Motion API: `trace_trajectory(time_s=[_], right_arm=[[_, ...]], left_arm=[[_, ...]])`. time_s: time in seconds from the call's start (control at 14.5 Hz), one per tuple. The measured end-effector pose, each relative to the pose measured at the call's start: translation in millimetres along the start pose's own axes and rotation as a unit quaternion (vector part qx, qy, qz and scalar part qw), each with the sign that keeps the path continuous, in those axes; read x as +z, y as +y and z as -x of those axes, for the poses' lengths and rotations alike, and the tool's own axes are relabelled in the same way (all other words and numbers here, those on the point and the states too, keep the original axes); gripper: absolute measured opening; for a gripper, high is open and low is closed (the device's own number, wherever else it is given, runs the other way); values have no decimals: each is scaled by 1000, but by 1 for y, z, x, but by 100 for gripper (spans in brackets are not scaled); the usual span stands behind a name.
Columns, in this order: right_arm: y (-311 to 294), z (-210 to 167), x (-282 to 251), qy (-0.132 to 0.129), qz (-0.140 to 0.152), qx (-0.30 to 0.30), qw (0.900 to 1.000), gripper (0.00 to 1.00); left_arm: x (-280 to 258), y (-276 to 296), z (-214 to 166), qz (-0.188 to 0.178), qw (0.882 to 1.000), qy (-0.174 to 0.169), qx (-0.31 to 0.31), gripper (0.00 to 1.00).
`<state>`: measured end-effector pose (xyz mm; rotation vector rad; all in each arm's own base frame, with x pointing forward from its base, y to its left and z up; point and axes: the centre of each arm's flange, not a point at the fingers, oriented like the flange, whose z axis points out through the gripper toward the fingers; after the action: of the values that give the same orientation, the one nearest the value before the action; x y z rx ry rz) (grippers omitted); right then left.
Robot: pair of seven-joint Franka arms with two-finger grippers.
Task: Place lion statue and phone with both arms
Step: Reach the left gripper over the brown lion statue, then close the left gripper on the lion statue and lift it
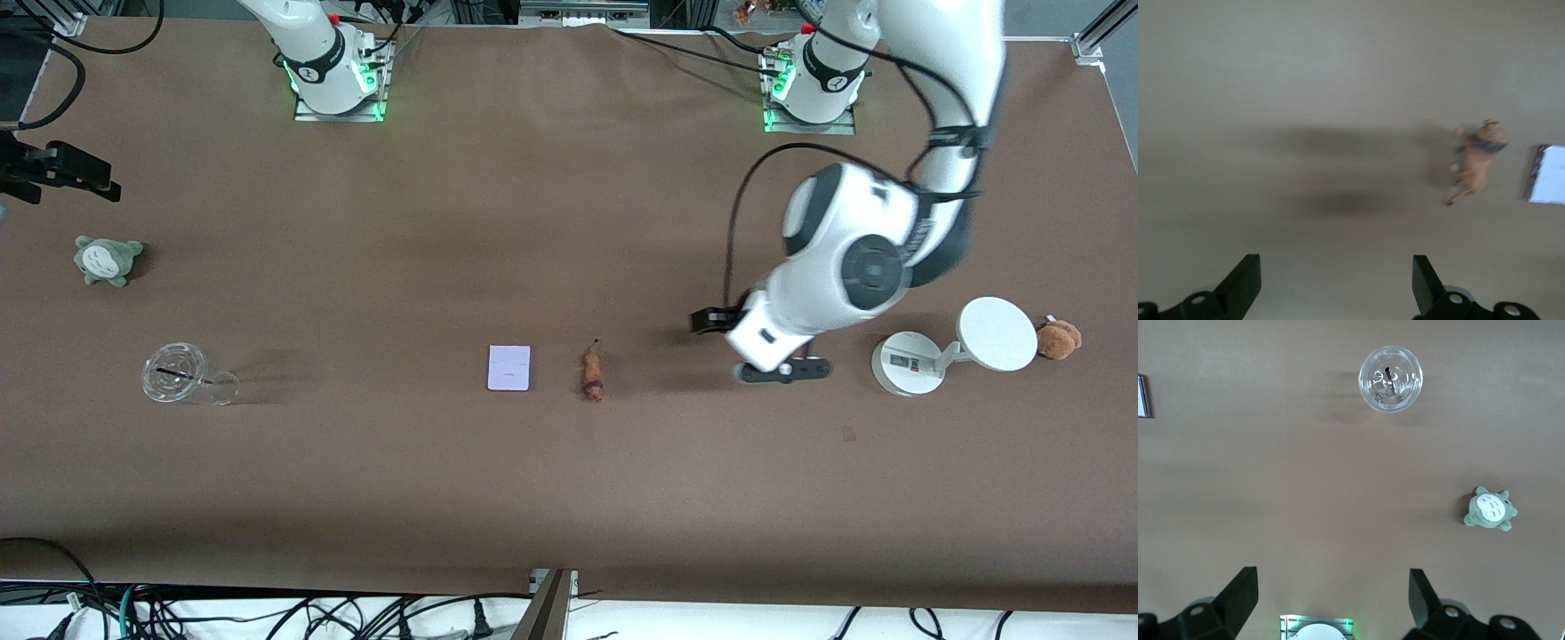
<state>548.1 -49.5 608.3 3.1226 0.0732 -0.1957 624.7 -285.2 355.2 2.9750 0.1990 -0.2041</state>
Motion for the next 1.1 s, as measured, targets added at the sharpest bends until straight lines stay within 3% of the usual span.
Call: trace_trajectory(time_s=[0.28, 0.55, 1.1], right_arm=[[0, -1, 1, -1, 0, 0, 1000, 100], [0, -1, 1, -1, 0, 0, 1000, 100], [0, -1, 1, -1, 0, 0, 1000, 100]], left_arm=[[28, 59, 6, 11, 998, 24, -51, 100], [82, 116, 4, 4, 993, 78, -84, 100], [136, 133, -7, 21, 988, 116, -102, 100]])
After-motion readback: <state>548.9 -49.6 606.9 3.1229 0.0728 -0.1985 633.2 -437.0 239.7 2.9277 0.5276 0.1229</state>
